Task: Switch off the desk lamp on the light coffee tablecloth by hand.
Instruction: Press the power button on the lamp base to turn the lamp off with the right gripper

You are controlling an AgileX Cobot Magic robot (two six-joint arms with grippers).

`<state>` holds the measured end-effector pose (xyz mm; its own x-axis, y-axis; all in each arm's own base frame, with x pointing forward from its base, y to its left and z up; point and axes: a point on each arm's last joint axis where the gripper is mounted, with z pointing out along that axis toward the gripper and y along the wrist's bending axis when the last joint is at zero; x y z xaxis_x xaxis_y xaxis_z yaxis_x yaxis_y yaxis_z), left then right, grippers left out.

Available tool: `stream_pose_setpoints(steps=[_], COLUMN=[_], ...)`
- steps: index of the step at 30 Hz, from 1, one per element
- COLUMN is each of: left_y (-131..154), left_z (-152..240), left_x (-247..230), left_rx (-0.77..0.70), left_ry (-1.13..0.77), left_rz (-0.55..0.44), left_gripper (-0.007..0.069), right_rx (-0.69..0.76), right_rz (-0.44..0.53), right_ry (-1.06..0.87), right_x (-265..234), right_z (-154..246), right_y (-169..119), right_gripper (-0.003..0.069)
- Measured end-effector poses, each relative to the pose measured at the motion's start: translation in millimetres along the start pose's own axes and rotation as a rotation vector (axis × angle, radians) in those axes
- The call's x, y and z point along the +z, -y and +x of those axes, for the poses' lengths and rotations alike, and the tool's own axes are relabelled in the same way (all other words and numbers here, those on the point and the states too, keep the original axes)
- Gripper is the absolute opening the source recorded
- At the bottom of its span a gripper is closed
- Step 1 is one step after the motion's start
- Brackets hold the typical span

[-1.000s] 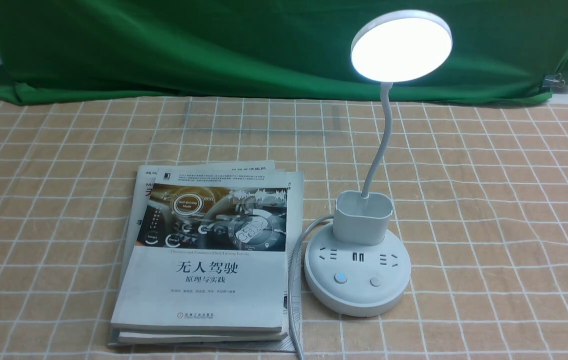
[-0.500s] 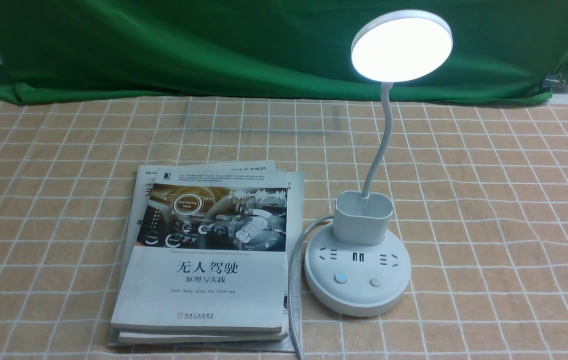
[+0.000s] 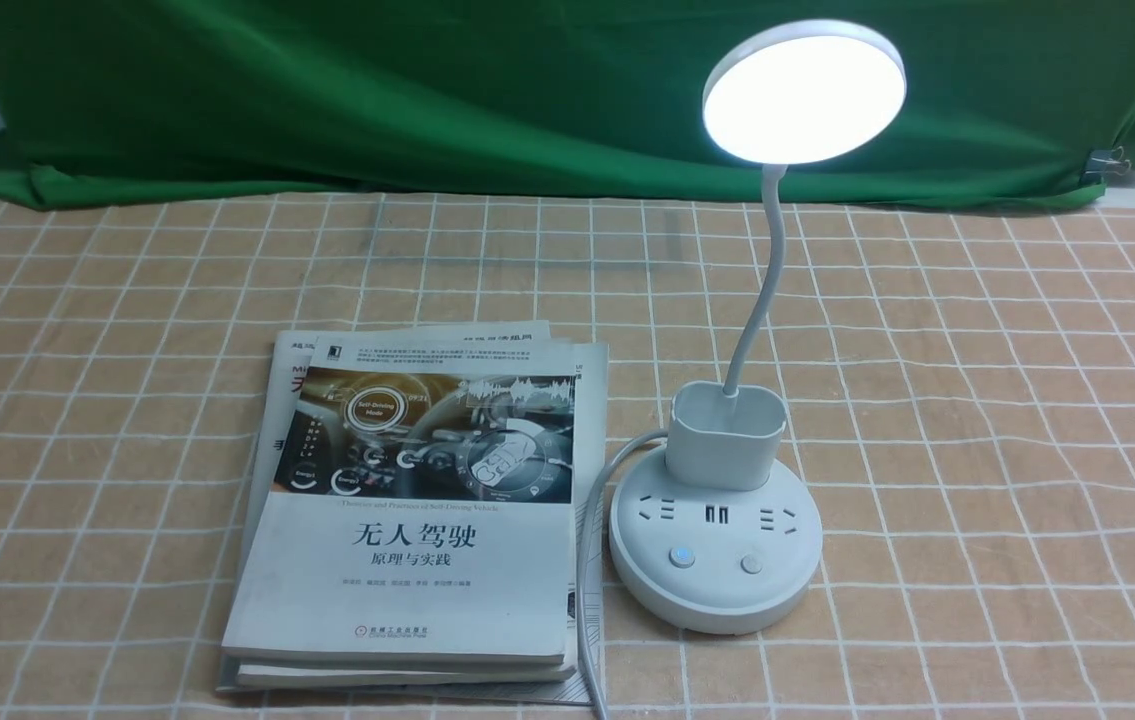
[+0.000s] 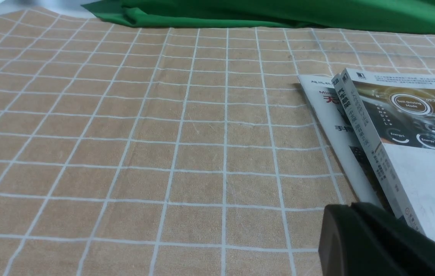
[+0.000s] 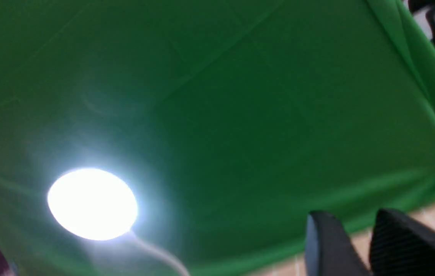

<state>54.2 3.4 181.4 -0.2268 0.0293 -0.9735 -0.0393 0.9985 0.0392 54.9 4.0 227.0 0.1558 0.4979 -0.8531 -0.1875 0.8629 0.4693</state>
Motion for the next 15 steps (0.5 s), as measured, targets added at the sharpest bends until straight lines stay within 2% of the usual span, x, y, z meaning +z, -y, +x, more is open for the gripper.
stream_pose_setpoints(steps=[1, 2, 3, 4, 5, 8, 11, 15], left_y=[0.0, 0.0, 0.0, 0.0, 0.0, 0.0, 0.0, 0.0], left_z=[0.0, 0.0, 0.0, 0.0, 0.0, 0.0, 0.0, 0.0], left_x=[0.0, 0.0, 0.0, 0.0, 0.0, 0.0, 0.0, 0.0], left_rx=[0.000, 0.000, 0.000, 0.000, 0.000, 0.000, 0.000, 0.000], left_ry=[0.000, 0.000, 0.000, 0.000, 0.000, 0.000, 0.000, 0.000], left_rz=[0.000, 0.000, 0.000, 0.000, 0.000, 0.000, 0.000, 0.000], left_gripper=[0.0004, 0.0004, 0.0004, 0.0004, 0.0004, 0.0004, 0.0004, 0.0004], right_rx=[-0.001, -0.001, -0.029, -0.058, -0.064, -0.187, -0.249, -0.294], right_rz=[0.051, 0.021, 0.053, 0.070, 0.078, 0.131, 0.177, 0.204], right_ry=[-0.045, -0.063, -0.178, -0.248, -0.271, -0.578, -0.870, -1.139], right_x=[2.0, 2.6, 8.1, 12.8, 14.9, 39.5, 65.4, 105.4], right_z=[0.8, -0.8, -7.7, -13.5, -13.9, -32.0, -31.4, -23.1], right_y=[-0.8, -1.7, -8.1, -12.8, -13.4, -29.2, -32.9, -31.8], right_gripper=[0.0137, 0.0130, 0.0073, 0.0052, 0.0048, 0.0032, 0.0031, 0.0031])
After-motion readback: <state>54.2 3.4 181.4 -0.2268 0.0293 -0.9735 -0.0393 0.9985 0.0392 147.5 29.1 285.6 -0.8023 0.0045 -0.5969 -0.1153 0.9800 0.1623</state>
